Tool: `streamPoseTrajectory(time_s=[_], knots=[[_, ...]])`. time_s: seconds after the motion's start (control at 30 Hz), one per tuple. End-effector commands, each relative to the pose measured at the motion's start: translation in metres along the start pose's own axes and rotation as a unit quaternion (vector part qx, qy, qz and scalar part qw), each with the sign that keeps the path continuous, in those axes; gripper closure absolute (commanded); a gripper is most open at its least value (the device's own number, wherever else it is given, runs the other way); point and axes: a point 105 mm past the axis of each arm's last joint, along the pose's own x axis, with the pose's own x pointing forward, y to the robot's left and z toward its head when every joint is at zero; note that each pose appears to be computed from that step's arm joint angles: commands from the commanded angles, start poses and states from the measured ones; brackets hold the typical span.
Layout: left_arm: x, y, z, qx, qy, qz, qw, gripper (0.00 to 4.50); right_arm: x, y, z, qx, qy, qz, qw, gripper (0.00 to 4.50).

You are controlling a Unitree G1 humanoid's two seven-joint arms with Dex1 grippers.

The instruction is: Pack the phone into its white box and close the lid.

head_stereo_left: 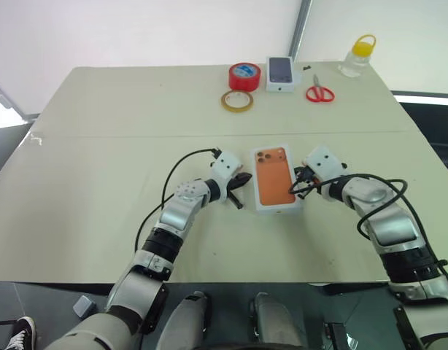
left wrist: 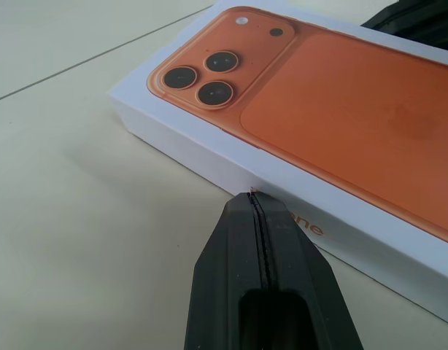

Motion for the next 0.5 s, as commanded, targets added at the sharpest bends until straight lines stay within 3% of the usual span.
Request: streamPoseTrajectory(time_s=[0.03,0.2,0.4,0.5], knots=[[0.001,0.000,0.024,0.023,-0.043,0.001,0.999,4.50,-0.005,-0.012,-0.006,-0.002,0.017,-0.016,1.000,4.44],[0.003,-0.004,0.013,0.057,-0.021,-0.002,0.998,4.50,-0.004,-0.009,-0.008,-0.003,0.020,-0.010,1.000,4.44],[0.003,-0.007,0.023,0.014,-0.045,-0.006,0.999,4.50,-0.006,-0.007,-0.008,-0.005,0.021,-0.007,1.000,4.44],[0.004,-0.005,0.016,0.039,-0.021,0.001,0.999,4.50,-0.008,-0.014,-0.004,-0.007,0.015,-0.019,1.000,4.44]])
